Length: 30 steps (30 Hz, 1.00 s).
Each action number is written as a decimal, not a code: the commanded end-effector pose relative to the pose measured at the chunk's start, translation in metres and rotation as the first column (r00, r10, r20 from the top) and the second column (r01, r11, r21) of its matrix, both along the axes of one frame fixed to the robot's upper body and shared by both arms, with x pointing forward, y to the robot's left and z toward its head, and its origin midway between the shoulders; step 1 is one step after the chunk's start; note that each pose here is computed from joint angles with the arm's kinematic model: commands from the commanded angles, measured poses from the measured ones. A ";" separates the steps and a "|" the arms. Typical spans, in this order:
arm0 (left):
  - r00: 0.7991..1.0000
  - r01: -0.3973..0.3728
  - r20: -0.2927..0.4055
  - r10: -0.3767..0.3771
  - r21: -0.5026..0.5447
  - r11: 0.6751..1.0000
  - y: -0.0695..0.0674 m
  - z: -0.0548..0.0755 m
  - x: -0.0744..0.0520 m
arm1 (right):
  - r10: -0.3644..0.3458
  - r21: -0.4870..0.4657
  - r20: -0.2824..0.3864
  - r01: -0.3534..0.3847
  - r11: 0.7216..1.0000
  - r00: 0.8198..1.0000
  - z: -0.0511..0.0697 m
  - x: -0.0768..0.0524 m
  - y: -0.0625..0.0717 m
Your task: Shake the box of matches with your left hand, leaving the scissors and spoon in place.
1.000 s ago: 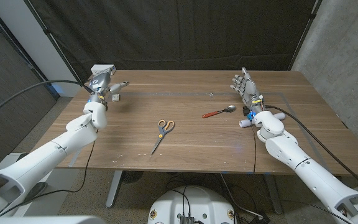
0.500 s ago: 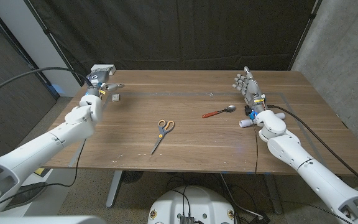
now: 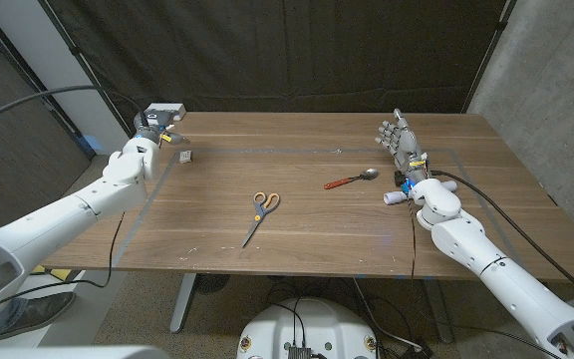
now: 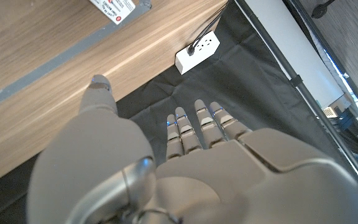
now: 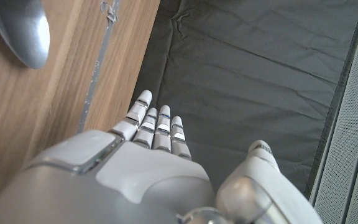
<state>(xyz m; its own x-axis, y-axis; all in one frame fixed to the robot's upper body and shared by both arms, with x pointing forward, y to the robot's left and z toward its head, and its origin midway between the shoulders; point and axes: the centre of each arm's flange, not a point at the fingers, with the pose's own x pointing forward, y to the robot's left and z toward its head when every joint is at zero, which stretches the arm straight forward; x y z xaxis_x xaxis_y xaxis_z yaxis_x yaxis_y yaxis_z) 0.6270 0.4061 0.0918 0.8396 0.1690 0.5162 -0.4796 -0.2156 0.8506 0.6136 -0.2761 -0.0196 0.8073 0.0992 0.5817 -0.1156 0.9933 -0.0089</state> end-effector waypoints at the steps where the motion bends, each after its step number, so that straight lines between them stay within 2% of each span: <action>1: 0.984 -0.043 -0.173 0.050 0.041 0.998 0.008 0.020 0.010 | -0.002 0.002 -0.020 0.002 1.000 1.000 -0.007 -0.002 -0.001; 16: 0.958 -0.006 -0.288 0.013 0.024 1.000 0.011 0.026 0.039 | -0.021 0.000 -0.038 0.021 1.000 0.999 -0.009 -0.009 0.000; 22: 0.947 -0.016 -0.320 0.025 0.030 0.999 0.012 0.029 0.048 | -0.031 0.007 -0.049 0.032 0.999 0.998 -0.012 -0.012 0.000; 30: 0.933 -0.024 -0.359 0.036 0.037 0.999 0.015 0.024 0.062 | -0.046 0.005 -0.049 0.046 0.999 0.998 -0.009 -0.015 0.002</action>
<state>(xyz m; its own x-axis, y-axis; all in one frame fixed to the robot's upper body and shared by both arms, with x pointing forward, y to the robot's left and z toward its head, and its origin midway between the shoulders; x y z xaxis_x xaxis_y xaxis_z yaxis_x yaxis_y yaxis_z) 0.6722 0.4185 0.1175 0.9533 0.1787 0.2437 -0.1959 -0.2483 0.9487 0.6028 -0.2761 -0.0298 0.8346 0.0709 0.5463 -0.0869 0.9962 0.0035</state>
